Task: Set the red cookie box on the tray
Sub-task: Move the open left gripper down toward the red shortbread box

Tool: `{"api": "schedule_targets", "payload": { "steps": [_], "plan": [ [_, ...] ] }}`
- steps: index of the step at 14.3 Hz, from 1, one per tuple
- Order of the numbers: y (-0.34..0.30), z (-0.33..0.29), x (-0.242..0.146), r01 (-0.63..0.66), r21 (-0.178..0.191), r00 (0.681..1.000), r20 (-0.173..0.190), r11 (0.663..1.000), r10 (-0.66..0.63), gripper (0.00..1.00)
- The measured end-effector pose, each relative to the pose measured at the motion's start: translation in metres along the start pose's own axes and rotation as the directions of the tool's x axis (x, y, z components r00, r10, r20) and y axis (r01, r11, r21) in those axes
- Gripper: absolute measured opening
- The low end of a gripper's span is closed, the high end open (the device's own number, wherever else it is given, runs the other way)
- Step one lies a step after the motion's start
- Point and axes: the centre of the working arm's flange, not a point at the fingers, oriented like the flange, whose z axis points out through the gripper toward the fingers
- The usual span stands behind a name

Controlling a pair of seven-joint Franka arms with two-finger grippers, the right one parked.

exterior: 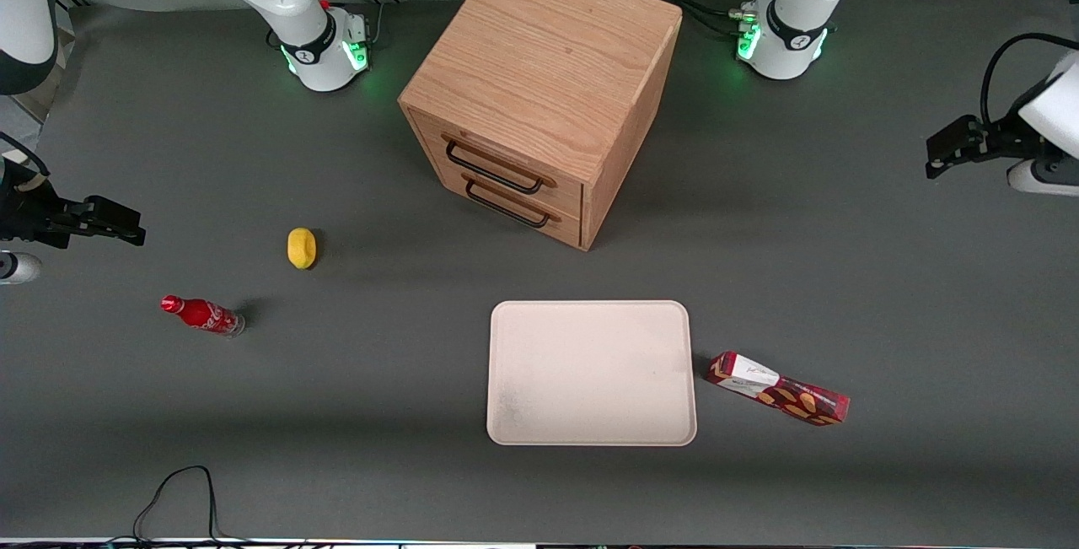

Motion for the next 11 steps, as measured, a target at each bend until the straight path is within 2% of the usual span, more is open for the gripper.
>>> {"api": "schedule_targets", "payload": {
  "steps": [6,8,10,11],
  "plan": [
    [-0.003,0.013,-0.002,-0.003,-0.002,1.000,0.028,1.000,0.003,1.00],
    [-0.001,0.031,0.010,-0.007,0.000,0.999,0.047,1.000,0.007,1.00],
    [0.006,0.055,0.032,-0.003,0.007,0.999,0.039,1.000,0.002,1.00],
    [0.013,0.068,0.045,0.031,0.011,0.998,0.049,0.999,-0.031,1.00]
  ]
}}
